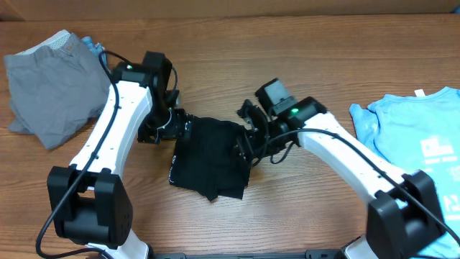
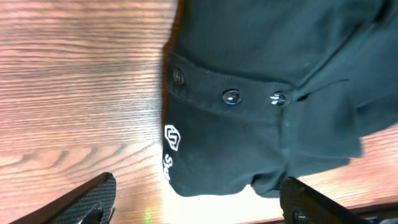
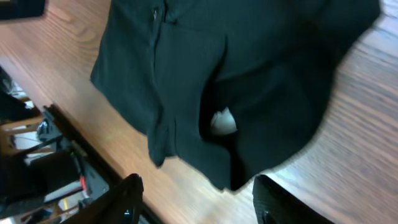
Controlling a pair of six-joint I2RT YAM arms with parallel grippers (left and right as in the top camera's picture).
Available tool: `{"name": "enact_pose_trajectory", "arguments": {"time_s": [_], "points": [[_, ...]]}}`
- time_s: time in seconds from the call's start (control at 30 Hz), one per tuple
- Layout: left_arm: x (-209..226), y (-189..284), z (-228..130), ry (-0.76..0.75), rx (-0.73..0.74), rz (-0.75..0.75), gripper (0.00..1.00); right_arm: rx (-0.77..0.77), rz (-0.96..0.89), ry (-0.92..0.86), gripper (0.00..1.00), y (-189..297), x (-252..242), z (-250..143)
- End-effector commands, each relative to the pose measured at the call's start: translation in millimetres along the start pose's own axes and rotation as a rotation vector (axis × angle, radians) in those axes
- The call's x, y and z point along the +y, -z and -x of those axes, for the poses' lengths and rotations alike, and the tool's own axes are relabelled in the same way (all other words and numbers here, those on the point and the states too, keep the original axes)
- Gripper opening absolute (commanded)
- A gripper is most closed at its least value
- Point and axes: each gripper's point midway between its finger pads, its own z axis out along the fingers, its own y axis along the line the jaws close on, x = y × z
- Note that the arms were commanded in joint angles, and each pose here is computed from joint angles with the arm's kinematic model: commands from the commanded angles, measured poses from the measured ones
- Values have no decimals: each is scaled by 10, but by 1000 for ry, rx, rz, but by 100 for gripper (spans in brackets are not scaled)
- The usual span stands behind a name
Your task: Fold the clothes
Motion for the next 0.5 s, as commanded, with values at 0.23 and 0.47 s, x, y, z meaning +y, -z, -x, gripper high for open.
{"name": "enact_pose_trajectory", "arguments": {"time_s": [0.23,0.47], "points": [[-66,-368,-192,-28,51,-90,85,164,81,-116,47,-573,-16,-164],[-72,-420,-201,-29,52,-99,85,176,183,-68,21,-548,154,-181]]}}
